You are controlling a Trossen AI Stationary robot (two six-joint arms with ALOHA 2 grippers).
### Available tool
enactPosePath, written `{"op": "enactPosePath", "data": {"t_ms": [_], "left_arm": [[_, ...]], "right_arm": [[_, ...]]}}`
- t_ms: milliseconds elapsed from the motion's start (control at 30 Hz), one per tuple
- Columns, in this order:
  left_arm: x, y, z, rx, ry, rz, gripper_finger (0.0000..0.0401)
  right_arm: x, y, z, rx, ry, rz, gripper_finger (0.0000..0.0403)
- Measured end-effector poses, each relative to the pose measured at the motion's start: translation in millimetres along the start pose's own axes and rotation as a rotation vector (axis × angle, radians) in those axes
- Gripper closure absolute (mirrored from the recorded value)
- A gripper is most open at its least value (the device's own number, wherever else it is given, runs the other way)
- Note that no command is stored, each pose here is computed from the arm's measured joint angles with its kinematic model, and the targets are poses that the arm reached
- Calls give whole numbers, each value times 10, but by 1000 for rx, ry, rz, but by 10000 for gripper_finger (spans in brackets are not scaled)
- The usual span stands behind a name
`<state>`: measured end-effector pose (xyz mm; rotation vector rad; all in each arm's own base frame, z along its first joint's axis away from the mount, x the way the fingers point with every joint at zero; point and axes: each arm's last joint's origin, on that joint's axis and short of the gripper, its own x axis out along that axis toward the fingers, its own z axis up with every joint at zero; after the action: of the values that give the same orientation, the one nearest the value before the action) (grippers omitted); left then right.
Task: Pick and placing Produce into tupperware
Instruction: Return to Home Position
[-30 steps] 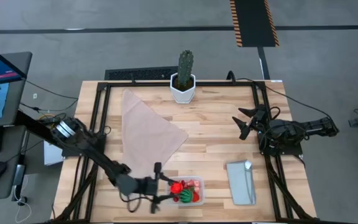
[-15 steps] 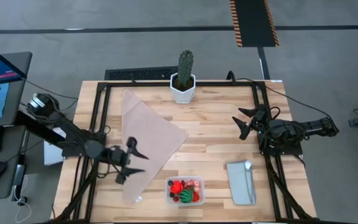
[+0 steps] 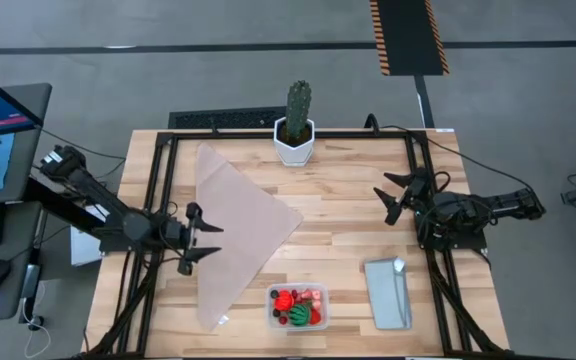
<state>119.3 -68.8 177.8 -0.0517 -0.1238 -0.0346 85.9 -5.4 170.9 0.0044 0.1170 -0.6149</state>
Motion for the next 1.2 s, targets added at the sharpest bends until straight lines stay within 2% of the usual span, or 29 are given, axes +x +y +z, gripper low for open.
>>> {"op": "enactPosePath", "data": {"t_ms": [67,200,300,333,367,467,500,600,633,667,767,900,1000,1100,1200], "left_arm": [[-19,18,10,23,3,29,179],[-76,50,74,65,-24,50,179],[-136,112,130,76,-42,137,179],[-156,132,153,70,-54,152,179],[-175,146,169,67,-63,154,179],[-228,179,203,76,-85,131,179],[-244,189,203,85,-84,125,179],[-287,220,195,100,-74,125,179],[-300,232,201,96,-78,131,179],[-312,246,210,89,-86,136,179],[-345,280,220,83,-98,148,179],[-374,334,217,86,-101,187,179],[-362,366,202,88,-84,237,179],[-341,386,195,88,-90,208,179],[-323,416,157,109,-59,218,179]], "right_arm": [[3,-10,1,-171,1,-24,101],[5,-15,1,-437,6,-32,101],[6,-15,1,-589,8,-33,101],[6,-12,1,-605,6,-21,101],[6,0,2,-567,-5,21,101],[3,56,32,-277,-49,204,101],[1,63,60,-214,-71,229,101],[-10,76,129,79,-97,280,101],[-14,81,129,113,-93,295,101],[-25,91,132,122,-94,334,101],[-79,156,163,93,-115,553,101],[-145,225,164,93,-113,710,101],[-194,261,176,83,-132,750,101],[-246,287,205,63,-176,757,101],[-275,293,196,45,-176,676,101]]}}
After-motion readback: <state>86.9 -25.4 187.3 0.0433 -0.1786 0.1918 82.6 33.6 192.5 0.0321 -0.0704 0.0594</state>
